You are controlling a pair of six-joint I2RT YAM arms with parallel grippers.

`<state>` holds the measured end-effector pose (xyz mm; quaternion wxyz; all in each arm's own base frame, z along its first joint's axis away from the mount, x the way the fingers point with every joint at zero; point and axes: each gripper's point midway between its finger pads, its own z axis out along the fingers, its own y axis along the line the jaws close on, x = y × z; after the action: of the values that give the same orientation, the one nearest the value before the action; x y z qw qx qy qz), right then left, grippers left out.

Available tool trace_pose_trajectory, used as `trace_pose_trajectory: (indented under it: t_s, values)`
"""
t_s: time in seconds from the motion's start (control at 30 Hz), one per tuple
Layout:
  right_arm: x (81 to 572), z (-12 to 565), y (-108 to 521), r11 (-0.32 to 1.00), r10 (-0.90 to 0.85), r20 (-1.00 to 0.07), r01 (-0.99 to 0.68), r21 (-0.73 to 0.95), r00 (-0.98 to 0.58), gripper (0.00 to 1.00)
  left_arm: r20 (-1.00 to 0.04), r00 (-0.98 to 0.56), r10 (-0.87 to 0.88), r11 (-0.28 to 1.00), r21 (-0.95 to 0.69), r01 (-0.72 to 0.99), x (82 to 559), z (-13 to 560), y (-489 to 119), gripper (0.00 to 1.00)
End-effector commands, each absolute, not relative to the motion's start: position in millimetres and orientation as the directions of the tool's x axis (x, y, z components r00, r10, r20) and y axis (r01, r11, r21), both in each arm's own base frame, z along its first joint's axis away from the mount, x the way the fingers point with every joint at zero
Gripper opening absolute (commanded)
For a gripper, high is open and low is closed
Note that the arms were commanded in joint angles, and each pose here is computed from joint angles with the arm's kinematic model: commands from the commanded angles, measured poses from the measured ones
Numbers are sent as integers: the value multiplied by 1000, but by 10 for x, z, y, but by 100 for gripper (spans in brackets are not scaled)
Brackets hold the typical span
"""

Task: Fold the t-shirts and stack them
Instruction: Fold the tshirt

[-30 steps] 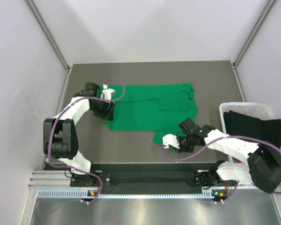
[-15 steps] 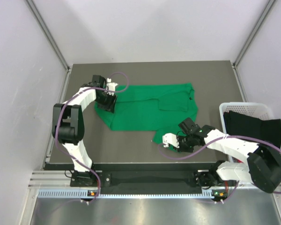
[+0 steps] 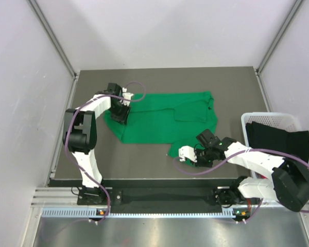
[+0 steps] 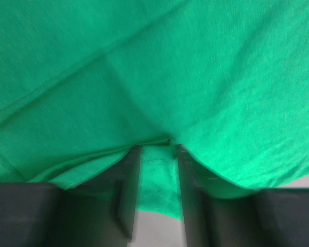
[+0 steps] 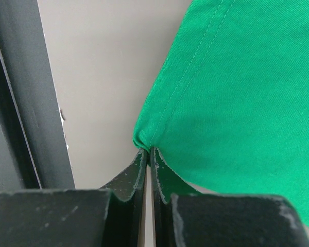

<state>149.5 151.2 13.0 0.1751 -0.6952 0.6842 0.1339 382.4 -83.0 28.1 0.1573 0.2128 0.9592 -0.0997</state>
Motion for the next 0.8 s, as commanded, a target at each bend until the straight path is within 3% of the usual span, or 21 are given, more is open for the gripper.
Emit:
trace_pose_trajectory:
  t_s: [0.0,0.17,0.37,0.57,0.77]
  values:
    - [1537,23,1486,-11,-919,-393,-996,-86,44,2,-361,-852,380,891,-106,442,3965,328,-854,34]
    - [1550,30,1489,-3,-918,-394,-996,-91,38,2,-360,-853,378,889,-116,443,3960,342,-877,0]
    - [1656,115,1497,37,-914,-404,-990,-135,21,0,-416,-830,372,884,-113,453,3860,623,-885,0]
    - [2019,597,1481,191,-867,-495,-953,-237,-51,0,-518,-771,371,900,-3,435,3619,1143,-654,0]
    - [2296,967,1369,312,-827,-552,-903,-295,-105,0,-543,-752,375,915,90,392,3377,1349,-414,0]
